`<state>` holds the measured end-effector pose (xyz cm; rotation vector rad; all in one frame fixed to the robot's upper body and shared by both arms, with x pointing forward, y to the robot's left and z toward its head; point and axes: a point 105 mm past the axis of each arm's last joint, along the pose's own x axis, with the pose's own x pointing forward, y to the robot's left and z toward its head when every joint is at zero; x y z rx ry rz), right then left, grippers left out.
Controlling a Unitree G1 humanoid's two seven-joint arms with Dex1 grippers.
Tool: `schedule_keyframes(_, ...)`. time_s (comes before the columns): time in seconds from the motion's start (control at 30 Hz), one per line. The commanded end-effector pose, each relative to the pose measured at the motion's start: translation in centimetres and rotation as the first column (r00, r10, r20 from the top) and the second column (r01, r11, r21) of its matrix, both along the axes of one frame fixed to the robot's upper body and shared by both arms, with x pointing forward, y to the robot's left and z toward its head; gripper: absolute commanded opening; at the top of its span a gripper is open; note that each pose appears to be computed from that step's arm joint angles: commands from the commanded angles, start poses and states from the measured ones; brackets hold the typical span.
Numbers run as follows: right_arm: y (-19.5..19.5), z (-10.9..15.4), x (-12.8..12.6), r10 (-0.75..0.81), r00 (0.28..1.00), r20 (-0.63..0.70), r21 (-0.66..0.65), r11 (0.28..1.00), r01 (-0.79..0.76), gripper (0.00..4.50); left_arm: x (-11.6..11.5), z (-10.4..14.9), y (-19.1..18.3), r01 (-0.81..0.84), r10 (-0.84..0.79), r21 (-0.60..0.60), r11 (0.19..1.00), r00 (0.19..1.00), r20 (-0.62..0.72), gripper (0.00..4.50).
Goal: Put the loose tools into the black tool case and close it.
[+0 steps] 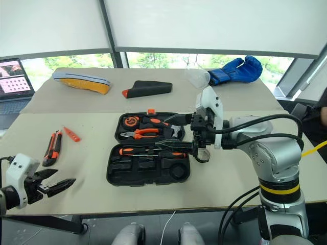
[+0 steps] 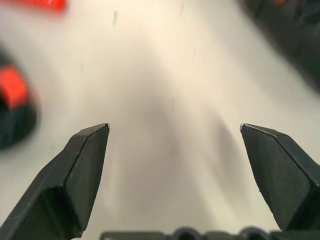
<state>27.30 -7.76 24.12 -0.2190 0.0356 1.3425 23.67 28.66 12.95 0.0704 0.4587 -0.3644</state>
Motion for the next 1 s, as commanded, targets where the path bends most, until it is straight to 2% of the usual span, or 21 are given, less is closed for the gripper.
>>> schedule_keyframes(0.03, 0.2, 0.8, -0.5, 0.008, 0.998, 0.058, 0.016, 1.0, -0.009, 4.47, 2.9, 3.0, -1.1, -0.066, 0.068, -0.029, 0.997, 0.996, 0.053, 4.5)
schedule_keyframes(0.13, 0.2, 0.6, -0.6, -0.004, 0.998, 0.066, 0.011, 1.0, 0.004, 4.47, 6.1, 4.7, -0.9, -0.187, 0.191, -0.086, 0.979, 0.98, 0.053, 4.5)
schedule_keyframes(0.27, 0.1, 0.5, -0.6, -0.039, 0.996, 0.076, 0.022, 0.999, 0.037, 4.47, 9.8, 5.2, -0.3, -0.364, 0.365, -0.099, 0.926, 0.931, -0.008, 4.5)
schedule_keyframes(0.33, 0.1, 0.4, -0.7, -0.051, 0.995, 0.08, 0.029, 0.998, 0.049, 4.47, 11.0, 4.9, -0.5, -0.41, 0.405, -0.137, 0.902, 0.912, -0.068, 4.5)
schedule_keyframes(0.5, -0.3, 0.0, -1.3, -0.097, 0.991, 0.091, 0.03, 0.995, 0.094, 4.47, 14.4, 3.6, 0.3, -0.539, 0.531, -0.061, 0.84, 0.84, -0.11, 4.5)
schedule_keyframes(0.7, -1.1, -0.1, -1.6, -0.147, 0.985, 0.094, 0.021, 0.989, 0.145, 4.47, 16.7, 3.5, 1.9, -0.637, 0.635, -0.027, 0.77, 0.77, -0.06, 4.5)
schedule_keyframes(1.0, -1.5, -0.1, -1.8, -0.178, 0.979, 0.103, 0.017, 0.984, 0.177, 4.47, 18.2, 1.3, 0.9, -0.678, 0.668, -0.025, 0.735, 0.73, -0.145, 4.5)
